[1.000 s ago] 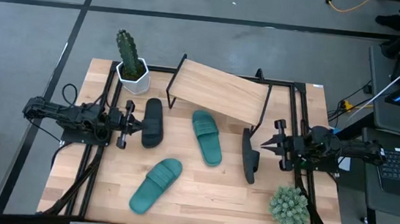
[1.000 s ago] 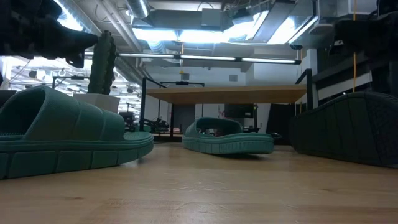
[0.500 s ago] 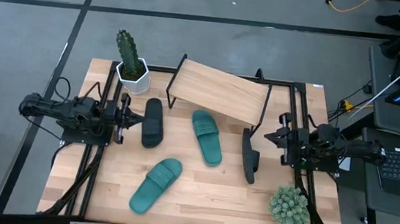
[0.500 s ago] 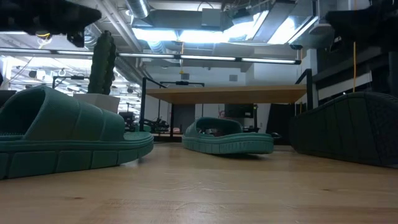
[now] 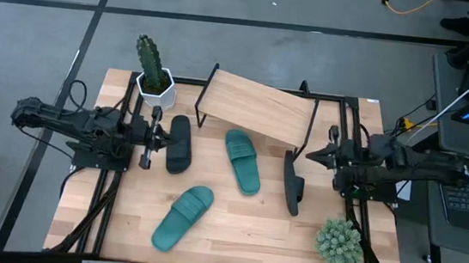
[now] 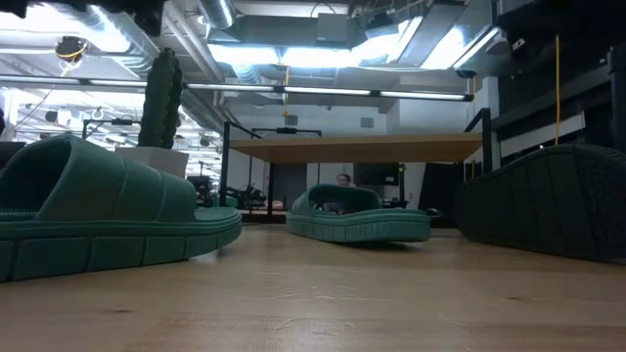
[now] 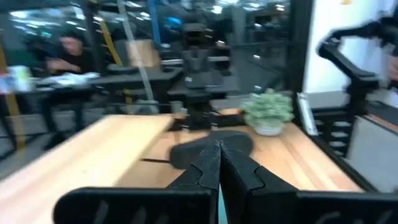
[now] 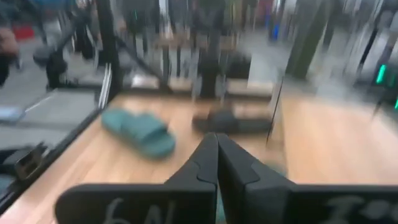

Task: Pick and place slides into the shelf
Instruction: Put the bottom black slide on the shelf

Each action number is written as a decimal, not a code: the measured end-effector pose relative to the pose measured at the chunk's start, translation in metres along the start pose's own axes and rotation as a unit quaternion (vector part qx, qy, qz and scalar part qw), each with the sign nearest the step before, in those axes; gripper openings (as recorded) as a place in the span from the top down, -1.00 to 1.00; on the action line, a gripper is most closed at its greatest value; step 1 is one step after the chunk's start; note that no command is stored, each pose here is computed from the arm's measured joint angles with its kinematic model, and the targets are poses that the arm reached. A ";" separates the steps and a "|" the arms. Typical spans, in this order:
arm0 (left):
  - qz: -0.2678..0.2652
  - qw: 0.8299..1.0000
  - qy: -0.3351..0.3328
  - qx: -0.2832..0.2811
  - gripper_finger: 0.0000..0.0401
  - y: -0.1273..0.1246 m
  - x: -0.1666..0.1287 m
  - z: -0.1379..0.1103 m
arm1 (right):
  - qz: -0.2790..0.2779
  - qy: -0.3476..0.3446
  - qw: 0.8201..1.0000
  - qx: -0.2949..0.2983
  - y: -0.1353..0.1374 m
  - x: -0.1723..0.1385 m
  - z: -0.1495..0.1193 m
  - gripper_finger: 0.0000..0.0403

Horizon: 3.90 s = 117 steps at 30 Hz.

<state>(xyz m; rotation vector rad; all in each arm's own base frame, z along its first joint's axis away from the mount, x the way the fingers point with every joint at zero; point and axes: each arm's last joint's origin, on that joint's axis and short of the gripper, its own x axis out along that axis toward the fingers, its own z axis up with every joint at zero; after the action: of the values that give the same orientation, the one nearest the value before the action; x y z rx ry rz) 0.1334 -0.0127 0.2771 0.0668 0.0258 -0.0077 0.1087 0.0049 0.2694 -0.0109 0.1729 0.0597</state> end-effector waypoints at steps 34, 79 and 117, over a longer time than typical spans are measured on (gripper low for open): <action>-0.017 0.999 0.040 -0.018 1.00 -0.050 0.022 -0.012 | 0.066 0.190 0.976 0.085 0.063 0.033 0.031 0.98; -0.054 0.997 0.051 0.013 1.00 -0.053 0.021 -0.015 | -0.170 0.383 0.895 0.154 0.203 0.047 0.009 0.97; -0.055 0.996 0.063 0.019 1.00 -0.053 0.021 -0.017 | -0.310 0.439 0.834 0.126 0.187 0.071 -0.017 0.19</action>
<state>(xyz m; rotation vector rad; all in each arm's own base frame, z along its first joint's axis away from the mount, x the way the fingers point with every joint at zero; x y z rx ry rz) 0.1535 -0.0649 0.2561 0.1032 0.1550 -0.1151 0.1648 0.1955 0.2394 0.1744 1.0949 -0.6366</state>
